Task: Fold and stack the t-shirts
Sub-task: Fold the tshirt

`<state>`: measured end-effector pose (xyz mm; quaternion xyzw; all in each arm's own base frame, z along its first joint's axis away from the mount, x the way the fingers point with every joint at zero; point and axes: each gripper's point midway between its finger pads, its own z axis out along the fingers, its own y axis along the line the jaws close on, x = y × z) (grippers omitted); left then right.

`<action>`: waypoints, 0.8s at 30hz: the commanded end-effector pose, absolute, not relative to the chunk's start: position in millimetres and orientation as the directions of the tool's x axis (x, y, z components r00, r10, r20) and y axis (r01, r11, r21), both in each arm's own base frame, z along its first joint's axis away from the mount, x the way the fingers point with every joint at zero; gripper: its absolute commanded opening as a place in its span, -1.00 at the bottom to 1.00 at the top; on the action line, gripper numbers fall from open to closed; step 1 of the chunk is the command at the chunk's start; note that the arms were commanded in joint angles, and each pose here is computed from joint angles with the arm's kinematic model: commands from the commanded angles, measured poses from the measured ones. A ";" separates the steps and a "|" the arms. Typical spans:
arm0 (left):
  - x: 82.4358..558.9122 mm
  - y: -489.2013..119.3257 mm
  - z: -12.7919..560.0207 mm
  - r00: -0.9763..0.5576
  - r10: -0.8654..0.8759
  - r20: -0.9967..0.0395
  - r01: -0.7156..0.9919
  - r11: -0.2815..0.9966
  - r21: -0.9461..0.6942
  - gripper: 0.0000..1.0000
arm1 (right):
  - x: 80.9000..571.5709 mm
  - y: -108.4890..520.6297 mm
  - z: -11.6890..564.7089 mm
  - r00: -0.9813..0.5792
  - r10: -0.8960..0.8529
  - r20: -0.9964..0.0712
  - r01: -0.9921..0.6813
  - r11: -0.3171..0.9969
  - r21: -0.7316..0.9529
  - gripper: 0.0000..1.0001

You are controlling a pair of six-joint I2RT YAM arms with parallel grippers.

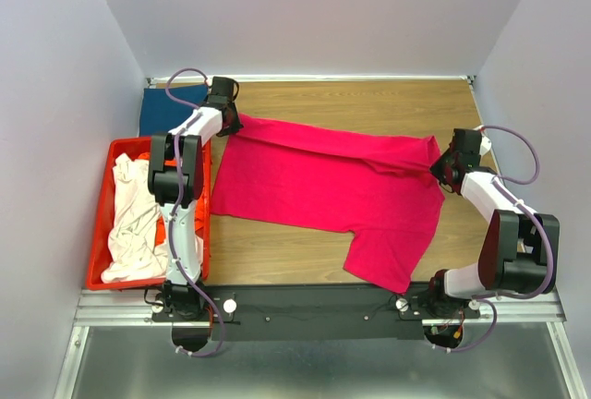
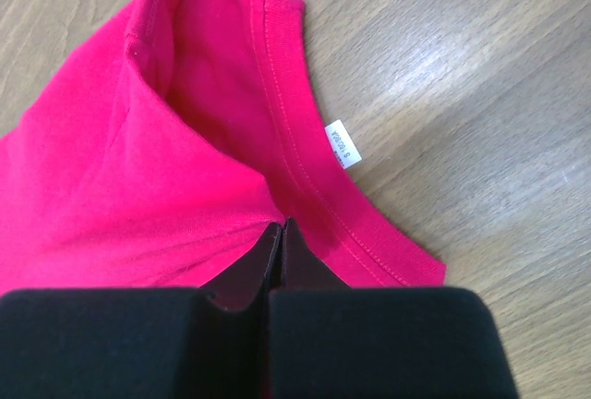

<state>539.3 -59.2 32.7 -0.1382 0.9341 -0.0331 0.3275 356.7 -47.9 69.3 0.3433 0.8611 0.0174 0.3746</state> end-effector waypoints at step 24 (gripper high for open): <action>535.6 -46.1 61.3 -0.703 -0.287 -0.650 -0.288 0.952 -0.109 -0.67 | 399.8 -47.2 115.9 -0.440 0.588 -0.679 0.506 0.787 0.353 0.20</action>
